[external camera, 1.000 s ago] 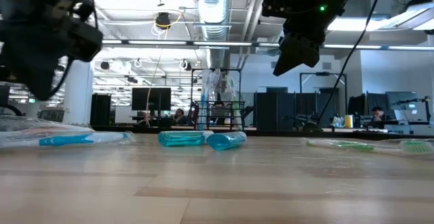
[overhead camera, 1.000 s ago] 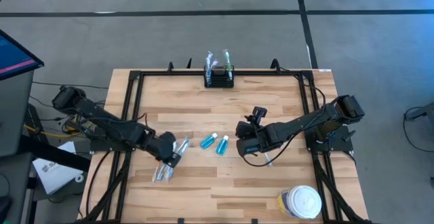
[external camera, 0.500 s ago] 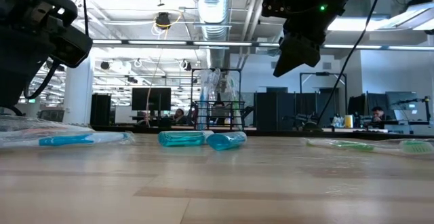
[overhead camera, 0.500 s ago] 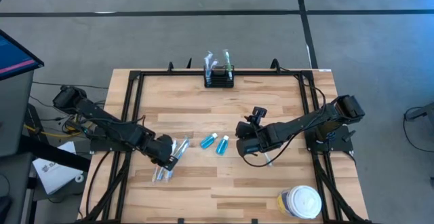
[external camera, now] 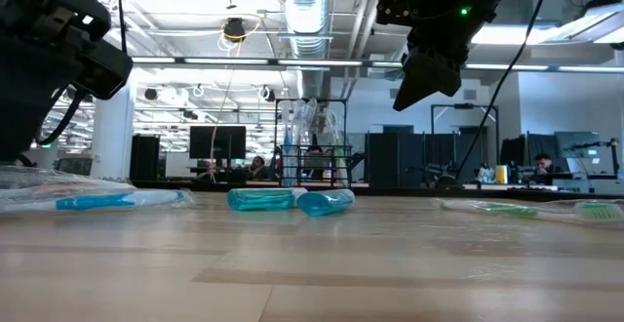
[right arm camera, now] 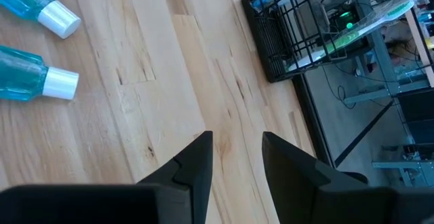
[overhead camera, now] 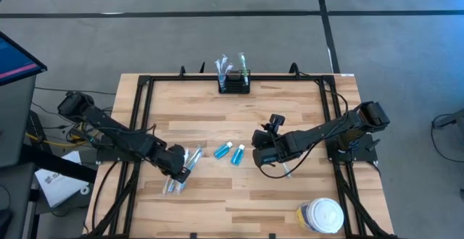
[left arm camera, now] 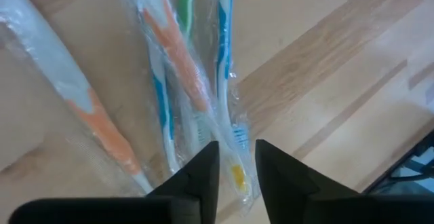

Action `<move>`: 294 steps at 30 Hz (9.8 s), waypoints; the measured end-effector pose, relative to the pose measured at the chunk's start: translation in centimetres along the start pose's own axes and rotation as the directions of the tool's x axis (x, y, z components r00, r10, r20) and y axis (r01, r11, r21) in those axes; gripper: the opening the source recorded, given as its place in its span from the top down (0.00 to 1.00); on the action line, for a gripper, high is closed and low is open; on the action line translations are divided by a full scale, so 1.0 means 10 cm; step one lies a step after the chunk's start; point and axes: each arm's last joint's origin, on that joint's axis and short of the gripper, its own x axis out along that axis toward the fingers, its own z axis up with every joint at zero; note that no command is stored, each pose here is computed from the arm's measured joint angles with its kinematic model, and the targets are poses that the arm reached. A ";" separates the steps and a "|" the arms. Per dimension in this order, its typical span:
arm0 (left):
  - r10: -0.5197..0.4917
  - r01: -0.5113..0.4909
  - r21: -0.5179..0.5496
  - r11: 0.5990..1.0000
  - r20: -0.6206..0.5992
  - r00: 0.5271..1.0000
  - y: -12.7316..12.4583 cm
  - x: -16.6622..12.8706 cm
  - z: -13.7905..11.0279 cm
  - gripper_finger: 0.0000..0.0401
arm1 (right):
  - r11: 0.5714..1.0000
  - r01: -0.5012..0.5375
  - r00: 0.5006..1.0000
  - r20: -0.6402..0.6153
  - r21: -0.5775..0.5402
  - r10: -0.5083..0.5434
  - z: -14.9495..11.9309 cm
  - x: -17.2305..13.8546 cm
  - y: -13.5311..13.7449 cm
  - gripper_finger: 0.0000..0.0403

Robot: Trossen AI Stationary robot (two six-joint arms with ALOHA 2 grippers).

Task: Pick & Place toothbrushing station
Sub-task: Put the right orange toothbrush into the black wire organizer

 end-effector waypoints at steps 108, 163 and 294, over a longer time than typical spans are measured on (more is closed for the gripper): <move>-0.817 0.737 0.354 0.576 0.245 0.522 -0.64 -0.65 0.64 1.00 | 0.876 0.056 0.641 0.690 -0.480 0.337 0.71 -0.61 0.29 0.71; -0.853 0.724 0.457 0.516 0.202 0.481 -0.67 -0.62 0.75 0.90 | 0.892 -0.007 0.630 0.690 -0.452 0.355 0.73 -0.50 0.40 1.00; -0.745 -0.045 0.831 0.555 0.520 0.417 -0.57 -0.80 0.79 0.88 | 0.766 -0.302 0.836 0.543 0.568 -0.073 -0.26 2.15 -1.91 0.98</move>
